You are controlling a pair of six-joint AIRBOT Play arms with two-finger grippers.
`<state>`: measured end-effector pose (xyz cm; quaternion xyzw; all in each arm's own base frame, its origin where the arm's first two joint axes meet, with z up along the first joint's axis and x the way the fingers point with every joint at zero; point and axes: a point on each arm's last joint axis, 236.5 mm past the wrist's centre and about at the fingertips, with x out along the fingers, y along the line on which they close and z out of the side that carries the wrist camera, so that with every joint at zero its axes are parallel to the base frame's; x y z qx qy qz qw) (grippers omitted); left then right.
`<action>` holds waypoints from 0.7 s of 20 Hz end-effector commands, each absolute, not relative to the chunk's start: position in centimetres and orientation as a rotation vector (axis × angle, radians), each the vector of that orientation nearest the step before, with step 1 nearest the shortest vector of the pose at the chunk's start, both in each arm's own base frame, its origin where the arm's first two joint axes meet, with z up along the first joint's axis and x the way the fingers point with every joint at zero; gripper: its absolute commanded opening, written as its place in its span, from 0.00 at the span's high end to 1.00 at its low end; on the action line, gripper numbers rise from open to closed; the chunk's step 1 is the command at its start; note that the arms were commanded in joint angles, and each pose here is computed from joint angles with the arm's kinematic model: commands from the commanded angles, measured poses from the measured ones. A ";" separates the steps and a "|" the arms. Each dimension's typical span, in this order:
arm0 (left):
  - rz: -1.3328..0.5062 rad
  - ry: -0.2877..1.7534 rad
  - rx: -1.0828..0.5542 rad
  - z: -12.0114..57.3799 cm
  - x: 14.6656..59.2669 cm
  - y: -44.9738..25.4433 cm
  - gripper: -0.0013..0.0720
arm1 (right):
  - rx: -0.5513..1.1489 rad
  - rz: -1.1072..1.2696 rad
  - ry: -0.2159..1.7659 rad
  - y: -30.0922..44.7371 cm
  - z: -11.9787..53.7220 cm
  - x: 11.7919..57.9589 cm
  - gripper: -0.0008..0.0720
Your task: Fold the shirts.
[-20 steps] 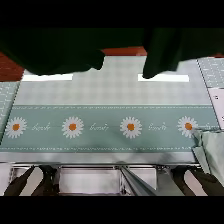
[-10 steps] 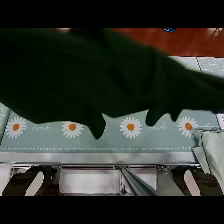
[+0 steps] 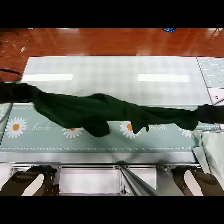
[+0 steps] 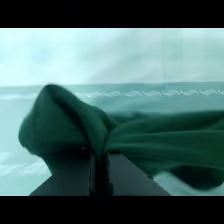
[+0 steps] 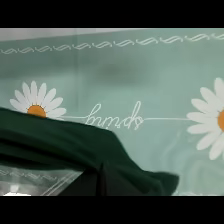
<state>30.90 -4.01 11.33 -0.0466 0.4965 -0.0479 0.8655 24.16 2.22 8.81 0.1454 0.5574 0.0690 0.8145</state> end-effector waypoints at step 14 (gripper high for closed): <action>-0.124 1.245 -0.399 -2.2 43.3 -6.0 0.29 | 0.702 0.140 1.170 -2.2 -1.4 45.7 0.43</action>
